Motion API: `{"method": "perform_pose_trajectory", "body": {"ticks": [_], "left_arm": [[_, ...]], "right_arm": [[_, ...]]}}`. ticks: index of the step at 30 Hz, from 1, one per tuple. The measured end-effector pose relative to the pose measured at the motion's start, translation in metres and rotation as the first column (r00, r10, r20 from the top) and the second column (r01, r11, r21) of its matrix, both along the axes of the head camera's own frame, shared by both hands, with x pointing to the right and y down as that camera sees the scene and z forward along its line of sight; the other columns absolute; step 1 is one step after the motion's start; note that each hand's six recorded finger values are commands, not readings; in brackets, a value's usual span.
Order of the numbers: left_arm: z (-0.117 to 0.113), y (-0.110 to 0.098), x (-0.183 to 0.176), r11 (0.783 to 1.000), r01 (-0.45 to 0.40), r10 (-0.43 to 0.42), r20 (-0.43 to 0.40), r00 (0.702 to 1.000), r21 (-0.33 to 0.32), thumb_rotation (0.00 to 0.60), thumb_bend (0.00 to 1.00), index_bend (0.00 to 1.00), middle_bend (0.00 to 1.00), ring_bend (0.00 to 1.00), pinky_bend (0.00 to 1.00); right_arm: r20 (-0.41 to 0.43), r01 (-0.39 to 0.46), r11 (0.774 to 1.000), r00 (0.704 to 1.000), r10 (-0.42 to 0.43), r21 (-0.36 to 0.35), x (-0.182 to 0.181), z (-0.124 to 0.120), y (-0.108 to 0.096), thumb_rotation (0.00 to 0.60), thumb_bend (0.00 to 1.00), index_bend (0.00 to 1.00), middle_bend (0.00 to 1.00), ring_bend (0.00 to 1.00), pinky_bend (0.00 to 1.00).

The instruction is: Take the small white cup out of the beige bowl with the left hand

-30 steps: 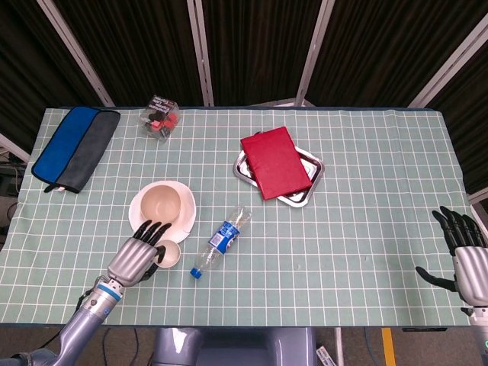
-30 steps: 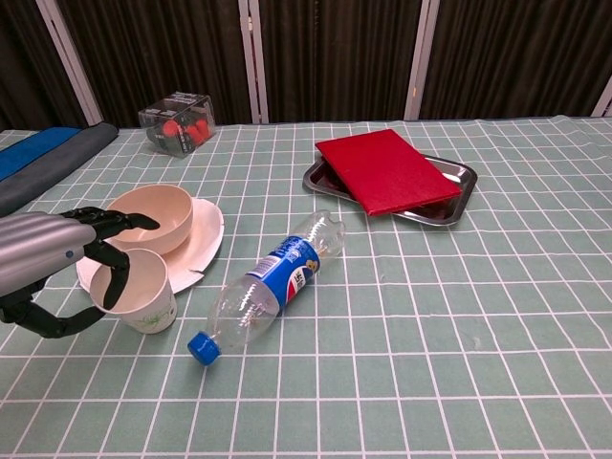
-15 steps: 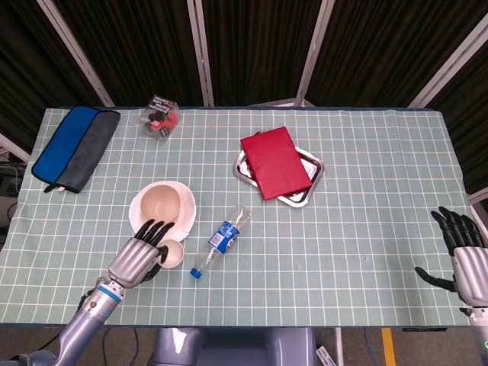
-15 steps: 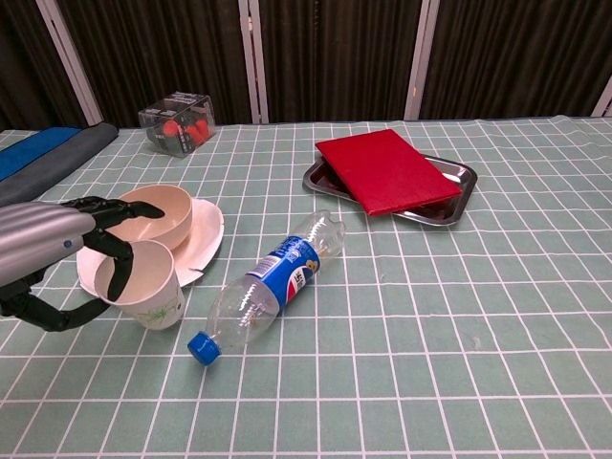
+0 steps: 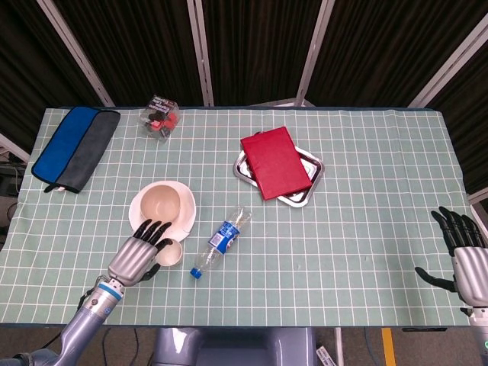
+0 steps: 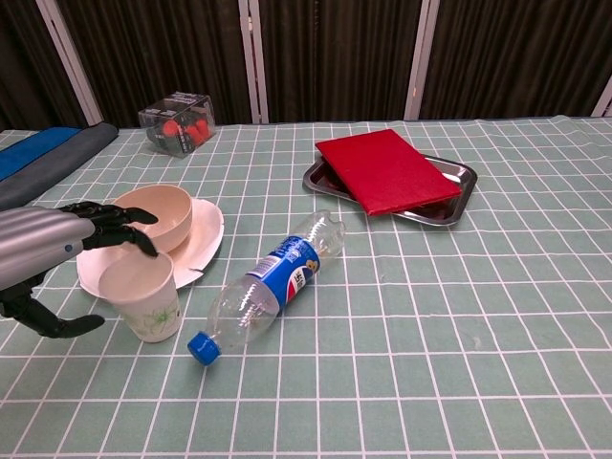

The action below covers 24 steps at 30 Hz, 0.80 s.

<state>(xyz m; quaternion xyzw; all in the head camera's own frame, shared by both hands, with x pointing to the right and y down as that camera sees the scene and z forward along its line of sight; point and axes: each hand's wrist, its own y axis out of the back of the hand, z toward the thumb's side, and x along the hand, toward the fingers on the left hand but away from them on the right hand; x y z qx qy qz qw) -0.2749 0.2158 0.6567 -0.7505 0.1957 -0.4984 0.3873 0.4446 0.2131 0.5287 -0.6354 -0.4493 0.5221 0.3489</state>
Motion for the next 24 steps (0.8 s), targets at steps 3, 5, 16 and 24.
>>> {"method": "perform_pose_trajectory", "body": {"ticks": [3,5,16,24], "left_arm": [[-0.005,-0.001,-0.002,1.0,0.008,-0.008,-0.005,1.0,0.015,0.6,0.17,0.02,0.0,0.0,0.0],[-0.01,-0.002,-0.003,1.0,0.017,-0.016,-0.015,1.0,0.026,0.6,0.17,0.02,0.0,0.0,0.0],[-0.053,-0.007,-0.039,0.971,0.161,-0.151,-0.068,0.986,0.178,0.6,0.17,0.02,0.0,0.0,0.0],[-0.09,0.008,-0.114,0.884,0.341,-0.355,-0.016,0.935,0.32,0.6,0.15,0.0,0.0,0.0,0.0]], "right_arm": [[-0.002,0.002,1.0,1.0,-0.002,-0.002,0.0,0.0,0.0,0.6,0.03,0.04,0.0,0.0,0.0],[-0.004,0.003,1.0,1.0,-0.003,-0.002,-0.001,0.001,0.0,0.6,0.03,0.04,0.0,0.0,0.0],[-0.01,0.008,1.0,1.0,-0.008,-0.005,-0.002,0.003,0.001,0.6,0.03,0.04,0.0,0.0,0.0],[-0.024,0.017,1.0,1.0,-0.018,-0.009,-0.005,0.005,0.001,0.6,0.03,0.04,0.0,0.0,0.0]]}}
